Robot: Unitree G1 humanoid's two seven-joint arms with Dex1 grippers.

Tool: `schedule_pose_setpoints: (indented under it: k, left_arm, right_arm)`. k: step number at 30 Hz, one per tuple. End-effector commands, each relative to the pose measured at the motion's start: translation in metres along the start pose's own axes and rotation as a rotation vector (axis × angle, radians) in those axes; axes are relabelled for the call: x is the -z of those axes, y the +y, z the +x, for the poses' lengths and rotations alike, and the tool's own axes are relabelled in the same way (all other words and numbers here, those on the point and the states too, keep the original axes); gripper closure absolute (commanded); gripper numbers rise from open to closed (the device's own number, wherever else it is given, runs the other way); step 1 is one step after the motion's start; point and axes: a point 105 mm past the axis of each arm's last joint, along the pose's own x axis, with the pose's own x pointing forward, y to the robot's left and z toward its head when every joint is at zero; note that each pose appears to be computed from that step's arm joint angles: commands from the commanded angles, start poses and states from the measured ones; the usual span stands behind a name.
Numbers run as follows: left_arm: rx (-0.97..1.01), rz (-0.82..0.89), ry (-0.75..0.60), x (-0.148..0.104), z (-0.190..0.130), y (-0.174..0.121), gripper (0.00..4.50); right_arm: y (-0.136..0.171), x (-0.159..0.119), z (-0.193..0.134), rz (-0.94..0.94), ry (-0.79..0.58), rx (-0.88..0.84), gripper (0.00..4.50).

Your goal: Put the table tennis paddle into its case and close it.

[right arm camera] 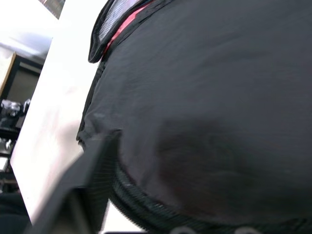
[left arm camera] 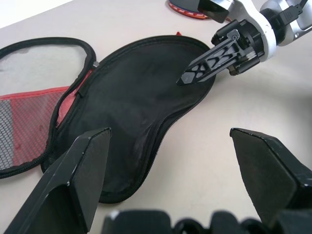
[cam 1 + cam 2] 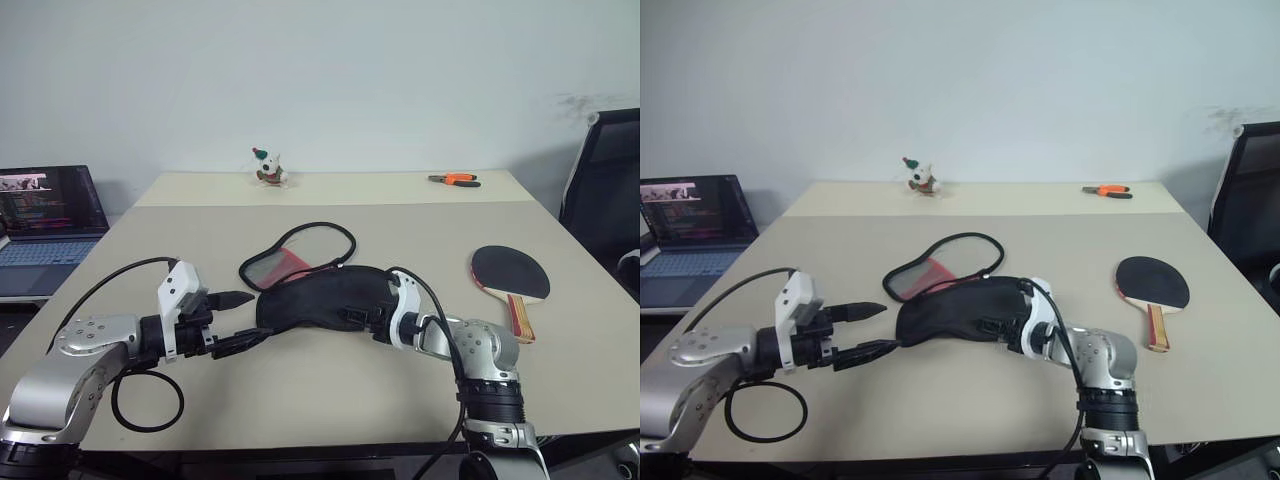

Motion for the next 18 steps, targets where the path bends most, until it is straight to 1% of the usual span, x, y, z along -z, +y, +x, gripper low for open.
schedule_pose_setpoints:
  k: [1,8,10,12,14,18]
  left_arm:
    - [-0.05,0.063,-0.044,-0.017,-0.003,0.006,0.21]
    - [-0.027,0.072,-0.04,-0.019,-0.002,0.003,0.21]
    - [-0.024,0.078,-0.04,-0.02,-0.002,0.003,0.21]
    - [-0.011,0.084,-0.037,-0.02,0.0,0.001,0.21]
    - [0.0,0.086,-0.035,-0.019,0.002,-0.001,0.21]
    - [0.018,0.089,-0.027,-0.016,0.005,-0.006,0.21]
  right_arm:
    - [0.017,-0.011,-0.003,0.06,-0.016,-0.096,1.97]
    - [0.013,-0.018,-0.017,0.032,0.032,-0.128,4.44]
    - [0.01,-0.022,-0.026,-0.014,0.072,-0.141,4.48]
    - [-0.003,-0.032,-0.041,-0.14,0.15,-0.12,4.48]
    - [-0.014,-0.039,-0.05,-0.22,0.207,-0.098,4.48]
    - [-0.036,-0.059,-0.059,-0.349,0.278,-0.055,4.48]
